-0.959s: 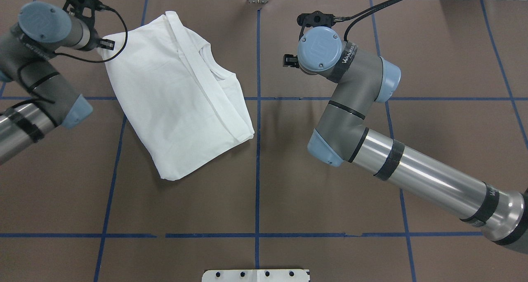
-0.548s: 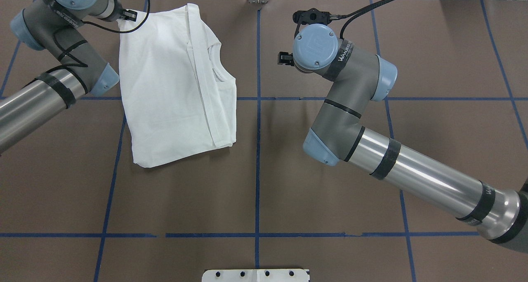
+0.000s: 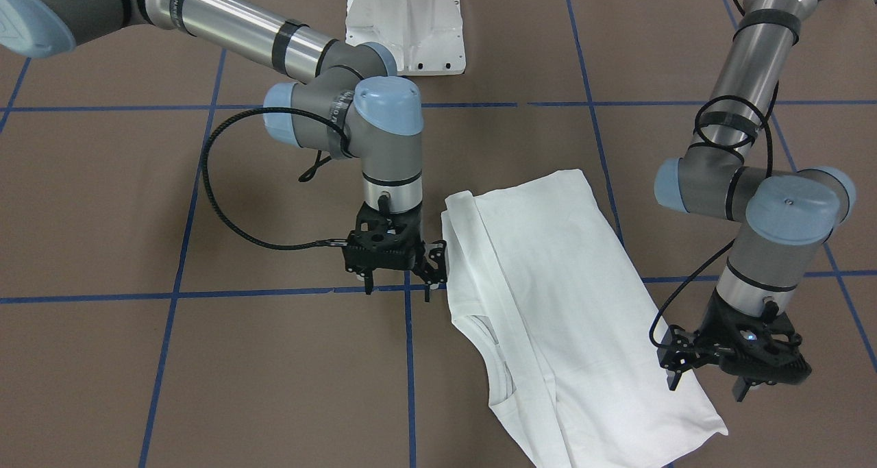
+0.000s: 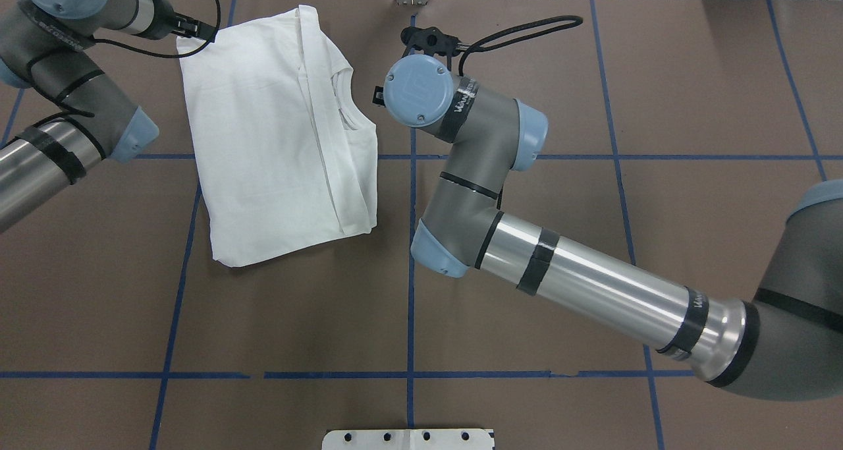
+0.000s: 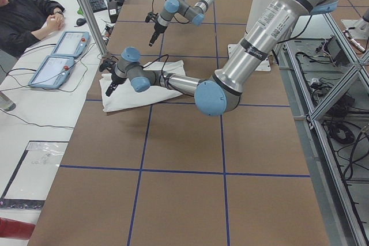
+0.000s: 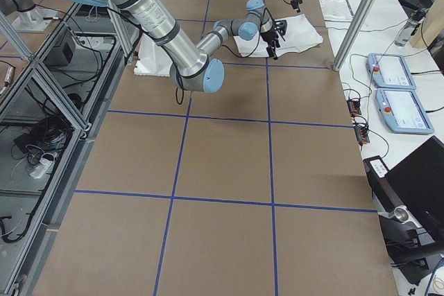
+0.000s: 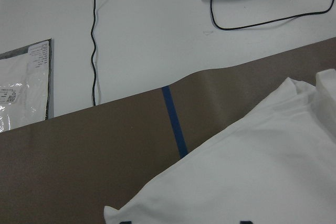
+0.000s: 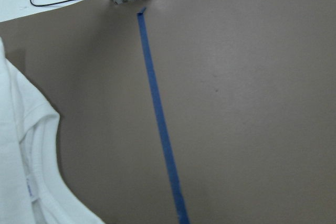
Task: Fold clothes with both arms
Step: 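Move the right gripper over the shirt toward its collar end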
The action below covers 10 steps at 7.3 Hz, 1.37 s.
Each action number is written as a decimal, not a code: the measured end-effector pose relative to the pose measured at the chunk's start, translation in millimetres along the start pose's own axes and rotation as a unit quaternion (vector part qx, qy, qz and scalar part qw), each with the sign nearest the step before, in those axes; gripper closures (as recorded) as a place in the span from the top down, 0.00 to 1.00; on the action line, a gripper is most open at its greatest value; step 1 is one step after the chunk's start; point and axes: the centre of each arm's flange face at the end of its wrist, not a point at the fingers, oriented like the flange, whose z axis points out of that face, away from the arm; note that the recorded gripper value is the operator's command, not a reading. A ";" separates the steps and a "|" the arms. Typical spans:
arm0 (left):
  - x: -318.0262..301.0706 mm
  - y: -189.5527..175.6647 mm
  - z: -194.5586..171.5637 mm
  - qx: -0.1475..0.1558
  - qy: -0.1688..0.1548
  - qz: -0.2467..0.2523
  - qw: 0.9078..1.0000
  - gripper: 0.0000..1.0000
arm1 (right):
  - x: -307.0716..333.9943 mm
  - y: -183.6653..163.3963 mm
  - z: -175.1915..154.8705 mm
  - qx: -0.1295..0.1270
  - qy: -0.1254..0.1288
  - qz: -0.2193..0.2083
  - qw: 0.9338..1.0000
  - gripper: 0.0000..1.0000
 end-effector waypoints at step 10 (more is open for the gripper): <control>-7.8 14.1 -10.7 0.004 0.004 -0.010 1.000 1.00 | -58.9 67.9 61.8 0.040 -0.001 -0.014 0.999 0.53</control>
